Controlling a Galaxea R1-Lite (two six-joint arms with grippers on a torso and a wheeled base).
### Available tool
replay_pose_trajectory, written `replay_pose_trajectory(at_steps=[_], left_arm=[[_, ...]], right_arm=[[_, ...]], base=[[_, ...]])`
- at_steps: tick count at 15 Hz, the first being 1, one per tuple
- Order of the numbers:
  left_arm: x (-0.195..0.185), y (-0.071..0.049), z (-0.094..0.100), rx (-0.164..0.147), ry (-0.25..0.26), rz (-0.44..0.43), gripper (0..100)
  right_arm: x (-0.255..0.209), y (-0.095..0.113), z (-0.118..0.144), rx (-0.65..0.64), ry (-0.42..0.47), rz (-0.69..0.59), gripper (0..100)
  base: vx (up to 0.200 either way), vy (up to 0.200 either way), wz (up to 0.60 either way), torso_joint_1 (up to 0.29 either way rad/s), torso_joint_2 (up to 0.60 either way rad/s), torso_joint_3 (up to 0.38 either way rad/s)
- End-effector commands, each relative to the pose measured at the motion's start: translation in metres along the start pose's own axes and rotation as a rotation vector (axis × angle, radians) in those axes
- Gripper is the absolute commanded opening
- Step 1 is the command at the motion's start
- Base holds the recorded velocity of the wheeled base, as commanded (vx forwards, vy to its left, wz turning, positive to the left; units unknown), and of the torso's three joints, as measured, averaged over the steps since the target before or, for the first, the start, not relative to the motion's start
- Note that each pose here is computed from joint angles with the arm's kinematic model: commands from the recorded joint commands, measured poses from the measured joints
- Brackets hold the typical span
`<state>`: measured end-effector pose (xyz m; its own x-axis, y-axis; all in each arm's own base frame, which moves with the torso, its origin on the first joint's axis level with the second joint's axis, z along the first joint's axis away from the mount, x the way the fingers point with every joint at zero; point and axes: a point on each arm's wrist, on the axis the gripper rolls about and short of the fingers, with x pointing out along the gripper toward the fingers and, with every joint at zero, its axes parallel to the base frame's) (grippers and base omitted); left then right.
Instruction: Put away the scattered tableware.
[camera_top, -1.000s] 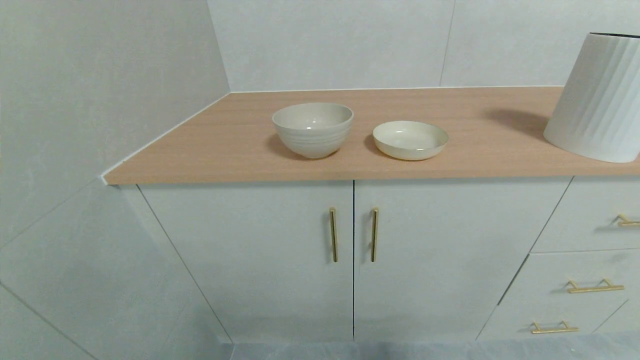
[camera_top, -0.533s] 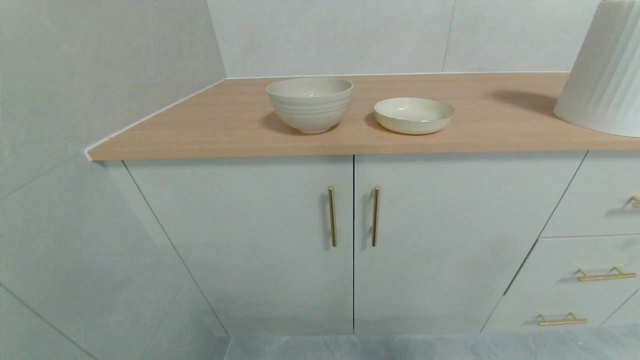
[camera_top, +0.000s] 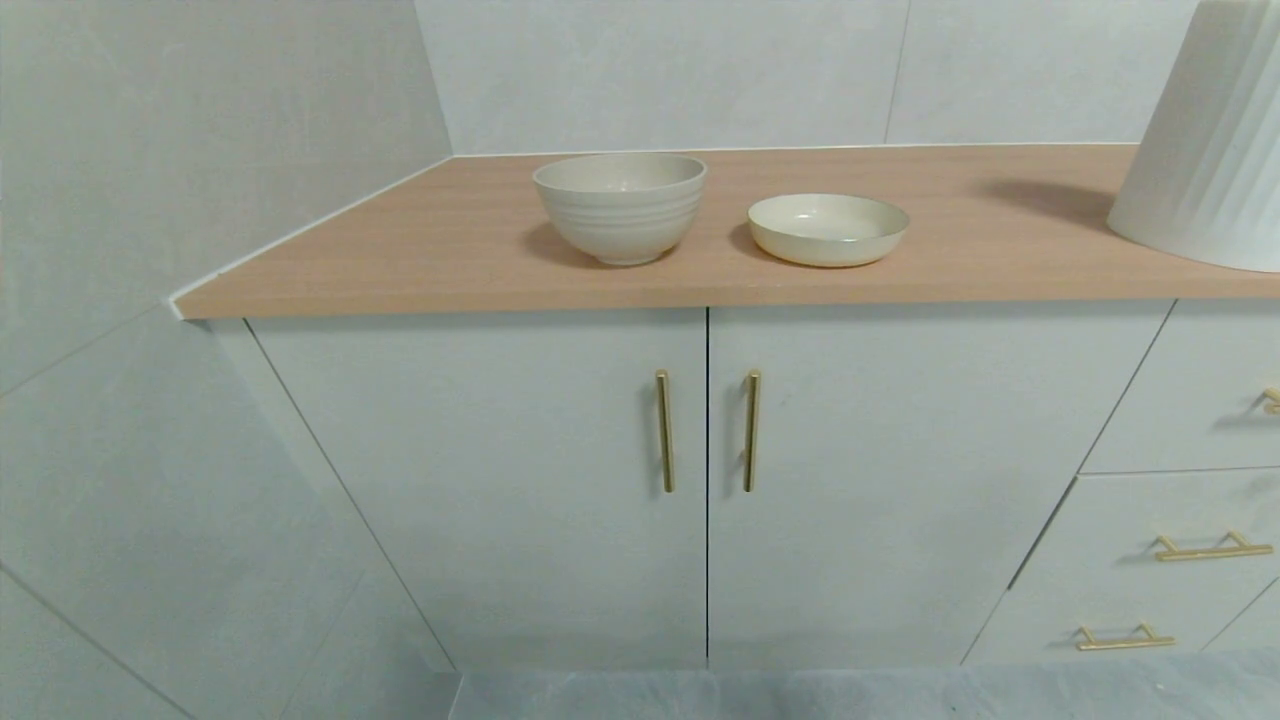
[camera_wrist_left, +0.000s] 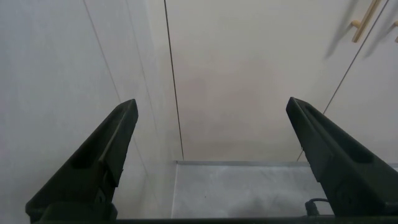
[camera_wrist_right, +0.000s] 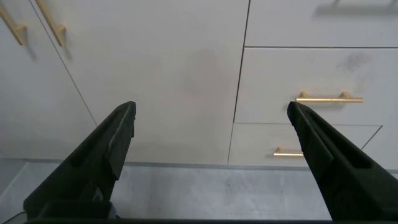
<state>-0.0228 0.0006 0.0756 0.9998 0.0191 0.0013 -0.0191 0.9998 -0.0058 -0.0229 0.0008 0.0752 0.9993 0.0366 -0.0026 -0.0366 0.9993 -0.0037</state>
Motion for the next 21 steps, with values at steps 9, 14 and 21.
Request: replay_pose_trajectory(at_steps=[9,14,21], left_arm=[[0.0,0.0,0.0,0.0,0.0,0.001,100],[0.0,0.0,0.0,0.0,0.0,0.001,100],[0.0,0.0,0.0,0.0,0.0,0.001,100]], right_arm=[[0.009,0.006,0.041,0.059,0.079,0.318,100],[0.051,0.011,0.06,0.135,0.364,0.57,100],[0.156,0.056,0.095,0.077,0.469,0.767,100]], base=[[0.0,0.0,0.0,0.0,0.0,0.0],[0.0,0.0,0.0,0.0,0.0,0.0],[0.0,0.0,0.0,0.0,0.0,0.0]])
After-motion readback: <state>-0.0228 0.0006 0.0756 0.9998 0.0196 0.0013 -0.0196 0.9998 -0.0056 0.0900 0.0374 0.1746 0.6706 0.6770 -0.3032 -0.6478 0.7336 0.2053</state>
